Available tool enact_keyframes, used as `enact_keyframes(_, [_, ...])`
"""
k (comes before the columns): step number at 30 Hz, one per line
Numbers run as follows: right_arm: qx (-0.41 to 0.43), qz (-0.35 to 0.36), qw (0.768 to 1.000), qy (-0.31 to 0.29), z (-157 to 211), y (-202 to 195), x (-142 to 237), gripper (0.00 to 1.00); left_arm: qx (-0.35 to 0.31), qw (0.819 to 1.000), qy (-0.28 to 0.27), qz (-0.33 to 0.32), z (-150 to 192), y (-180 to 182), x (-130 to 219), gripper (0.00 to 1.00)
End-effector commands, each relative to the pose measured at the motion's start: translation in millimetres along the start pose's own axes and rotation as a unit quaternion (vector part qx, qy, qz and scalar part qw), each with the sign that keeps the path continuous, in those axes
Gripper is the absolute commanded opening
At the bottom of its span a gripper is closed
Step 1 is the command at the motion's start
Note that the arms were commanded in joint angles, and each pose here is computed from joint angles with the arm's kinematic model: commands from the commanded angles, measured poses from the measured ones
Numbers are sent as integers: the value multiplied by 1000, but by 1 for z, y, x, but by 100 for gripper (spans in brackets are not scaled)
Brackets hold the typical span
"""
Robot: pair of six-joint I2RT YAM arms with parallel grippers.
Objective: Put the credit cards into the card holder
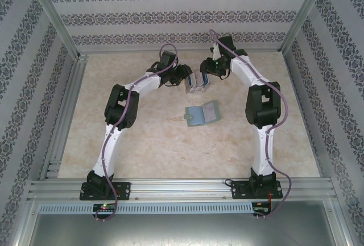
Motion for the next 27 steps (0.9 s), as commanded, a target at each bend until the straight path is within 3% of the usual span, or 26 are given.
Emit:
enact_keyframes(1, [4,-2,1000,18,5,4,-9,46,-2,1000,5,16,3,-9,-2,48])
enact_keyframes(13, [6,58,998,-26,-7,-17,22,46,0,1000,5,17,2,-8,-3,48])
enact_keyframes(27, [-8,4,999,30,12,-8,-14,46,0,1000,5,16,3,-9,-3,48])
Point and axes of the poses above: each hand's point on the last joint's axis, 136 mm out from that joint toward the fingers, its own x axis back along the fingers, its own y axis along the line the jaws close on, z = x × y, the point moved 2 cm from there along x, back along the fingers, and after that the axes turned 14 degrees about x, right-handed, at the moved point
